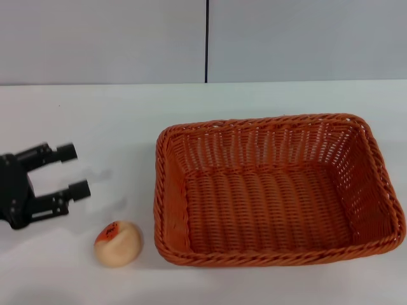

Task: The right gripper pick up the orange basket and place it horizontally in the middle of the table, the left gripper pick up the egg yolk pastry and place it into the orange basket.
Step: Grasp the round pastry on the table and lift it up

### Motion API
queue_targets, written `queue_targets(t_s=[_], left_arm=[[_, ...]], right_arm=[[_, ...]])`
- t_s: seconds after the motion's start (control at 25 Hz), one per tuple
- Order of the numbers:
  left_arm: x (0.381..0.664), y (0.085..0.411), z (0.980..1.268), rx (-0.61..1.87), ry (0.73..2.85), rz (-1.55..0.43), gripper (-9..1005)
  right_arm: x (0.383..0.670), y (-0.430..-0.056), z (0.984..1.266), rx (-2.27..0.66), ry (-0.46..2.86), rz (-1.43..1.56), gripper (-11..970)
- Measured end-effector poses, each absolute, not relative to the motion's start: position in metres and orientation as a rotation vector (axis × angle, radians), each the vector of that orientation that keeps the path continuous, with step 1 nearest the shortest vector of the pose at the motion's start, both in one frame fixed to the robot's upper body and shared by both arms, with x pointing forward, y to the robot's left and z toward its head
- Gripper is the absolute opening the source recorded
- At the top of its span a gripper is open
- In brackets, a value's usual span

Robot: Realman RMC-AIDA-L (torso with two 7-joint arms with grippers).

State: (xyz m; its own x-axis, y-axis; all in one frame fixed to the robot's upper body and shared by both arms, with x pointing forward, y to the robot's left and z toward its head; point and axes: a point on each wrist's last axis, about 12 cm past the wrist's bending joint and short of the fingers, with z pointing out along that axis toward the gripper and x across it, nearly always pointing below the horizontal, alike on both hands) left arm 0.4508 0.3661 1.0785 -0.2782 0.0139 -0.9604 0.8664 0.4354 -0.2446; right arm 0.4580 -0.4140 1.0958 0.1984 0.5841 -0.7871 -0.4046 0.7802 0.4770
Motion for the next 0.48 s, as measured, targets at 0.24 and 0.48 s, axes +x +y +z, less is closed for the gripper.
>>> queue_targets(t_s=[0.24, 0.48], left_arm=[[0.441, 0.361, 1.061, 0.840, 1.751, -1.037, 796], [0.437, 0.354, 1.048, 0.871, 1.825, -1.041, 797]], right_arm=[[0.459, -0.413, 1.095, 0.198, 1.166, 0.688, 524], [0.462, -0.409, 1.095, 0.193, 1.155, 0.681, 524]])
